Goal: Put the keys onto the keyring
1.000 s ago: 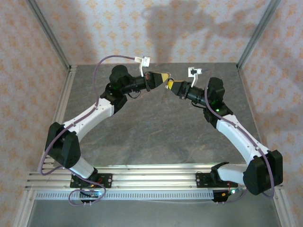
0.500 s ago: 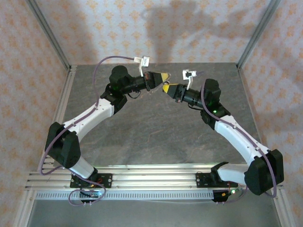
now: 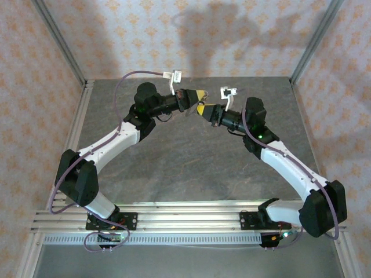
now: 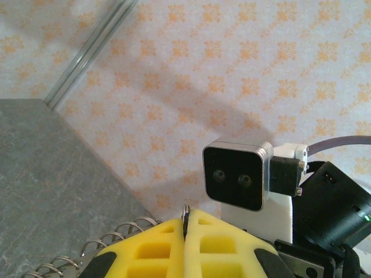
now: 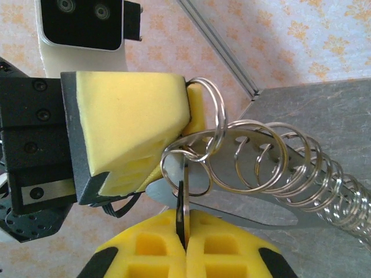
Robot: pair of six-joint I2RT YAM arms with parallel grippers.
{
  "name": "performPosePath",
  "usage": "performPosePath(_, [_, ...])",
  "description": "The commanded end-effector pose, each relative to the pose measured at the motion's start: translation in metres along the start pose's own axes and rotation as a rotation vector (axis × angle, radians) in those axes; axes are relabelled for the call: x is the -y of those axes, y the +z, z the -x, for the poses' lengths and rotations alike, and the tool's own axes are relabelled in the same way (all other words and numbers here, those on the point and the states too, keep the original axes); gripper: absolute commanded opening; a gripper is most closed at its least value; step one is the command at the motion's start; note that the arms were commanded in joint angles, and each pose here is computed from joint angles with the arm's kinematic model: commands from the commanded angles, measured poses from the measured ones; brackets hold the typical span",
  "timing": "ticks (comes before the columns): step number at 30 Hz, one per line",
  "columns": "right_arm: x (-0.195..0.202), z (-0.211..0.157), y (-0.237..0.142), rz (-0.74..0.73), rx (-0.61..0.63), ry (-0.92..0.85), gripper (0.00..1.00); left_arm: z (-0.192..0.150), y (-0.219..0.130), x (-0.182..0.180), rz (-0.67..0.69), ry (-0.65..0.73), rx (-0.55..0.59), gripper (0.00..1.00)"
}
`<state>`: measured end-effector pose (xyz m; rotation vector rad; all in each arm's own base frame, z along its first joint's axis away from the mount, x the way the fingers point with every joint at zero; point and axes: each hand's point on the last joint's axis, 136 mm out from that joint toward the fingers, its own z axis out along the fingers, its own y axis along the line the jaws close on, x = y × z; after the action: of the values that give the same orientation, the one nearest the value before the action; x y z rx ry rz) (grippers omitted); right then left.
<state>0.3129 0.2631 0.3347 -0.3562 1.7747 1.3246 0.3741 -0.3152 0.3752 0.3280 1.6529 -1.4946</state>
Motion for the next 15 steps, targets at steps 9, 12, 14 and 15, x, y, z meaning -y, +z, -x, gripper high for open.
performPosePath(9, [-0.012,0.007,-0.023,-0.009,0.041,-0.014,0.4,0.025,-0.009,0.033,-0.046,0.042,0.148,0.0])
performPosePath(12, [-0.014,0.024,-0.045,-0.019,0.101,-0.014,0.42,0.024,-0.009,0.031,-0.043,0.036,0.148,0.0])
performPosePath(14, [-0.018,0.037,-0.058,-0.023,0.146,-0.023,0.43,0.024,-0.009,0.031,-0.045,0.036,0.148,0.0])
performPosePath(15, [-0.02,0.043,-0.063,-0.026,0.166,-0.027,0.44,0.024,-0.008,0.031,-0.047,0.036,0.147,0.0])
